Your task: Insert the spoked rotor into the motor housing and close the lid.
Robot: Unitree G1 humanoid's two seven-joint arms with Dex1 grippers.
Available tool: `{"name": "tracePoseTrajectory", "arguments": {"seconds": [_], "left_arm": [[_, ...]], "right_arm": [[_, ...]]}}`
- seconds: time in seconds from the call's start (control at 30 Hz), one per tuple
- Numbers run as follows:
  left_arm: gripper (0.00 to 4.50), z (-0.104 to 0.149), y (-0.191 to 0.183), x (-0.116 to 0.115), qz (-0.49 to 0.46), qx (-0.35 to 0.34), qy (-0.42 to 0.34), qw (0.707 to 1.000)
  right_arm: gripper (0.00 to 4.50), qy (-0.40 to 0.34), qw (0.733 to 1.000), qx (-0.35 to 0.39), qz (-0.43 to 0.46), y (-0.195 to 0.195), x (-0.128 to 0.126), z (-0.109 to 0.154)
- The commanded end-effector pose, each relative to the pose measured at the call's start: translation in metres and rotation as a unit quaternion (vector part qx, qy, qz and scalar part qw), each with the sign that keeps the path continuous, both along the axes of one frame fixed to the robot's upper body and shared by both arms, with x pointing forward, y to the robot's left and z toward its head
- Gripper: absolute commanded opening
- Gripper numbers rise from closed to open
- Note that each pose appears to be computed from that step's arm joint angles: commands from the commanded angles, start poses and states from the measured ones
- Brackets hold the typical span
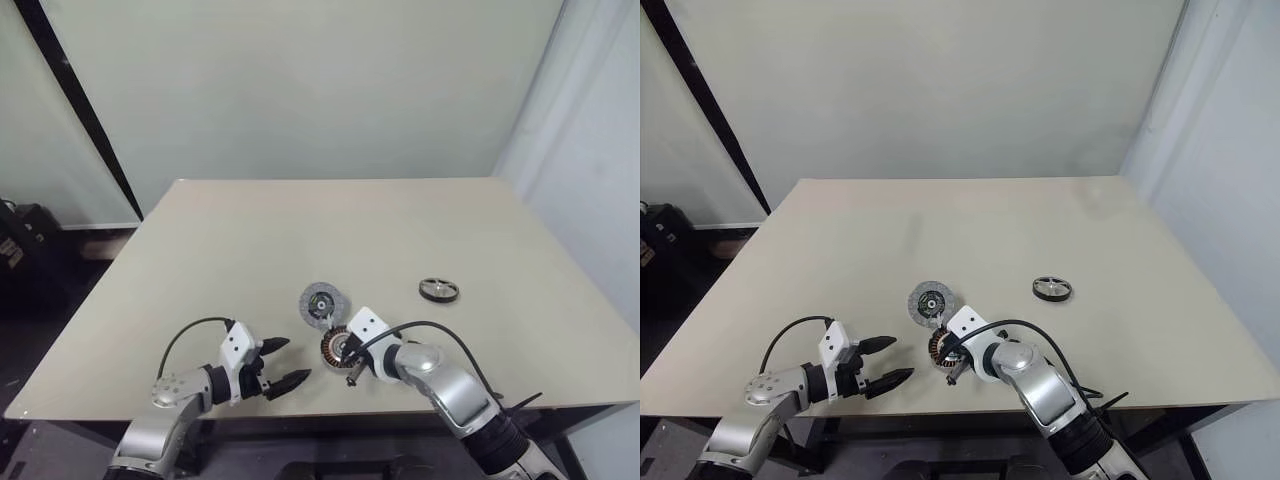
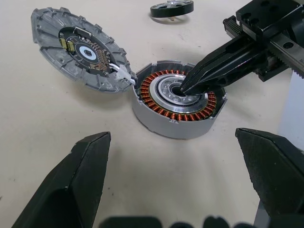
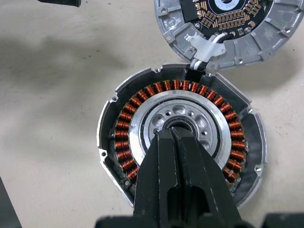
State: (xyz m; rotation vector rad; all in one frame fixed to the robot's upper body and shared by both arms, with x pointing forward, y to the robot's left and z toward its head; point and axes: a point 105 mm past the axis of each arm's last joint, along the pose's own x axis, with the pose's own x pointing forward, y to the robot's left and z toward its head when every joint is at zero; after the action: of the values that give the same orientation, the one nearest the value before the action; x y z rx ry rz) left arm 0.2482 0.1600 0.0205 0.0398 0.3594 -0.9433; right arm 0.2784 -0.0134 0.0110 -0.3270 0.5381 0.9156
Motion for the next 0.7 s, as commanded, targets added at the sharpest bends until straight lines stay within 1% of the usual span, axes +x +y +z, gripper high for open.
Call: {"name": "tracePoseTrajectory", "arguments": {"seconds": [0.03,0.13,0.23,0.37,0.47,0.7], "left_arm": [[4.50,0.009,0.000,0.005,-0.003,0.003,-0.026,1.000],[4.50,0.009,0.000,0.006,-0.003,0.003,-0.026,1.000],[4.50,0.009,0.000,0.007,-0.004,0.002,-0.027,1.000],[4.50,0.010,0.001,0.007,-0.003,0.001,-0.029,1.000],[4.50,0.011,0.001,0.007,-0.002,0.001,-0.031,1.000],[4.50,0.013,0.002,0.009,0.000,-0.001,-0.035,0.999]], "right_arm": [[0.02,-0.015,0.999,0.040,-0.013,0.005,0.007,0.018],[0.02,-0.023,0.998,0.060,-0.021,0.006,0.012,0.028],[0.02,-0.049,0.996,0.072,-0.037,0.005,0.020,0.039],[0.02,-0.081,0.988,0.108,-0.069,-0.001,0.032,0.054],[0.61,-0.086,0.980,0.139,-0.110,-0.015,0.042,0.066],[3.02,-0.097,0.965,0.145,-0.197,-0.060,0.060,0.076]]}}
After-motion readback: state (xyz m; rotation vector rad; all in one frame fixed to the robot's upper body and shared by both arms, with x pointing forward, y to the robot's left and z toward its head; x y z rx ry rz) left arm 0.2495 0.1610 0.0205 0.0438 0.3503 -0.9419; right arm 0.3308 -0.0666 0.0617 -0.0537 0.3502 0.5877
